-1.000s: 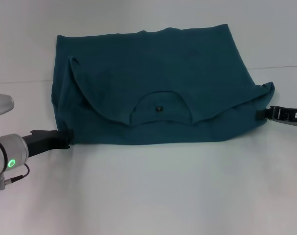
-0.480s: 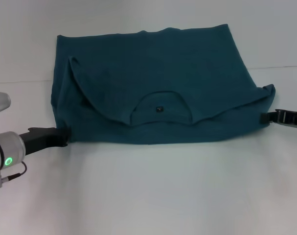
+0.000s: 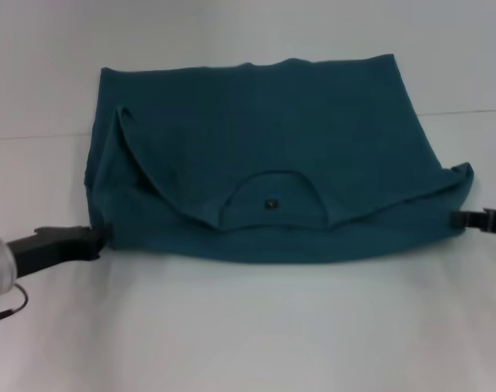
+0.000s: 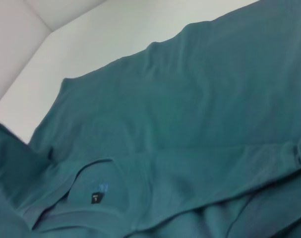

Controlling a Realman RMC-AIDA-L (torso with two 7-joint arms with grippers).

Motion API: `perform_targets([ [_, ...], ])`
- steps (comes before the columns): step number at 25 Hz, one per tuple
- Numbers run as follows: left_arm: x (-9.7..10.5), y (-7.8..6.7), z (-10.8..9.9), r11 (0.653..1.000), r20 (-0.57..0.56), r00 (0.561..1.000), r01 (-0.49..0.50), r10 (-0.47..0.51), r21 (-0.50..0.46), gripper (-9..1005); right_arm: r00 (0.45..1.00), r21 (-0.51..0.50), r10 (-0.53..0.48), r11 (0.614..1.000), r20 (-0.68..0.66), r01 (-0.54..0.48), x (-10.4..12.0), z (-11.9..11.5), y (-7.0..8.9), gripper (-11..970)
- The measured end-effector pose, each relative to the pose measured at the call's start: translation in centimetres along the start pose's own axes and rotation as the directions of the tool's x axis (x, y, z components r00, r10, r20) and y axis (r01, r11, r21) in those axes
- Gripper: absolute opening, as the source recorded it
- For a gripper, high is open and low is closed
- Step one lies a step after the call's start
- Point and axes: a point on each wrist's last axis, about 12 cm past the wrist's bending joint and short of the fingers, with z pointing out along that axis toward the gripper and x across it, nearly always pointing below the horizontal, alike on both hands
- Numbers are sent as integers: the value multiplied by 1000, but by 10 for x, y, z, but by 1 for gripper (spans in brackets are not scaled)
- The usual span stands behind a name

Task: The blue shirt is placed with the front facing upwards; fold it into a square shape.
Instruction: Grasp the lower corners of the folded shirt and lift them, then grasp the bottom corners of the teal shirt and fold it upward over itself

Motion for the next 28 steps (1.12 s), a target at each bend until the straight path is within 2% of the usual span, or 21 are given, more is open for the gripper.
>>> perform_targets([
  [8, 15, 0, -48, 979, 21, 995, 95, -100, 179, 1, 996, -74, -66, 995, -65, 61, 35, -30, -4, 21],
  [15, 35, 3, -73, 966, -22, 986, 168, -167, 195, 0, 986, -112, -139, 985, -92, 129, 61, -57, -6, 20],
  [20, 42, 1, -87, 947, -35, 979, 205, -203, 248, 0, 978, -155, -191, 972, -77, 178, 67, -70, -3, 20],
  [28, 47, -6, -108, 922, -52, 978, 208, -202, 327, 0, 966, -219, -244, 951, -90, 220, 74, -82, 1, 20],
])
